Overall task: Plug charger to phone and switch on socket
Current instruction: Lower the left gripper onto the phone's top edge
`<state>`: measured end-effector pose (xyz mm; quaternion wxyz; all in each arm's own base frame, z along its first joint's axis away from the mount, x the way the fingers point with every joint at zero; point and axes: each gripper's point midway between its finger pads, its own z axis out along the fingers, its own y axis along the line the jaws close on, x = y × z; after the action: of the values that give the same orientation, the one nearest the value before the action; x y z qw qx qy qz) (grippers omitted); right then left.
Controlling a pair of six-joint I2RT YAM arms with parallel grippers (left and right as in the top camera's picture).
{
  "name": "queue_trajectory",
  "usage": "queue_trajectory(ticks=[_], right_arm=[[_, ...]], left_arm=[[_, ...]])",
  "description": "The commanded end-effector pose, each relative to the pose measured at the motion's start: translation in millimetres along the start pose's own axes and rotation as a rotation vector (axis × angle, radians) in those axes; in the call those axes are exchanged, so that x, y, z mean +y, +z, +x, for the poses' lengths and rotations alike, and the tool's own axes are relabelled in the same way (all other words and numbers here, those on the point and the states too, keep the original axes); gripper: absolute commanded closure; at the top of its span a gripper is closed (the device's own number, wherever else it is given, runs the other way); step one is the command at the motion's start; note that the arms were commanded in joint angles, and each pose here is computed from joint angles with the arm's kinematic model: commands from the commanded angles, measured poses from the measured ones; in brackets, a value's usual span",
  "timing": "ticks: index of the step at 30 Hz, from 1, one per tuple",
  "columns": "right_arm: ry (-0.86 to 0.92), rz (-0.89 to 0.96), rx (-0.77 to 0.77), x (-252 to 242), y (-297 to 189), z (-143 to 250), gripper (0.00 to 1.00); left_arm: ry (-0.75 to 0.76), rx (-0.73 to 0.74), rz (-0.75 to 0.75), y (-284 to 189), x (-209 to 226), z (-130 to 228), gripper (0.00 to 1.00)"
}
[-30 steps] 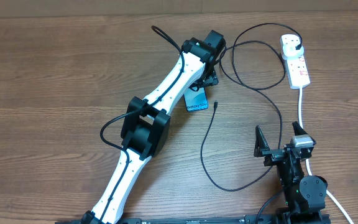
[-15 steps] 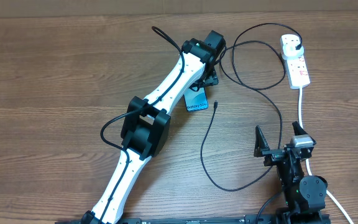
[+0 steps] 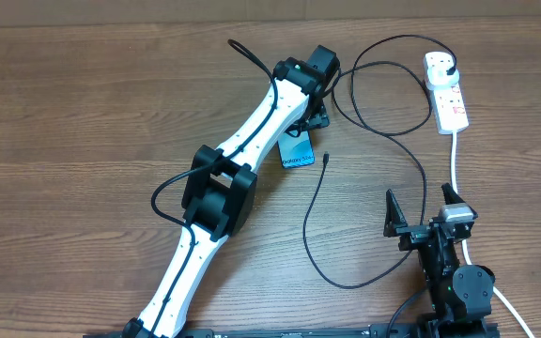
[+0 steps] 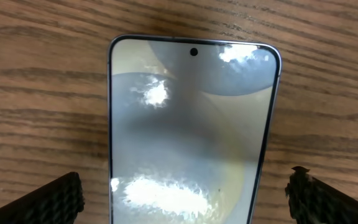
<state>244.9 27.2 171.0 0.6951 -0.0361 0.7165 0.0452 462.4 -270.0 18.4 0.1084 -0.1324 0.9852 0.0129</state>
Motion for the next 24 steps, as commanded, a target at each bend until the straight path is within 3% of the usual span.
queue_trajectory(ticks=[1, 24], right_arm=[[-0.001, -0.003, -0.005, 1.0, 0.1, 1.6, 0.00], [-0.001, -0.003, -0.005, 1.0, 0.1, 1.6, 0.00]], left_arm=[[0.003, 0.035, -0.030, 23.1, 6.8, 8.9, 0.00], [0.015, 0.125, -0.065, 29.9, 17.9, 31.2, 0.00]])
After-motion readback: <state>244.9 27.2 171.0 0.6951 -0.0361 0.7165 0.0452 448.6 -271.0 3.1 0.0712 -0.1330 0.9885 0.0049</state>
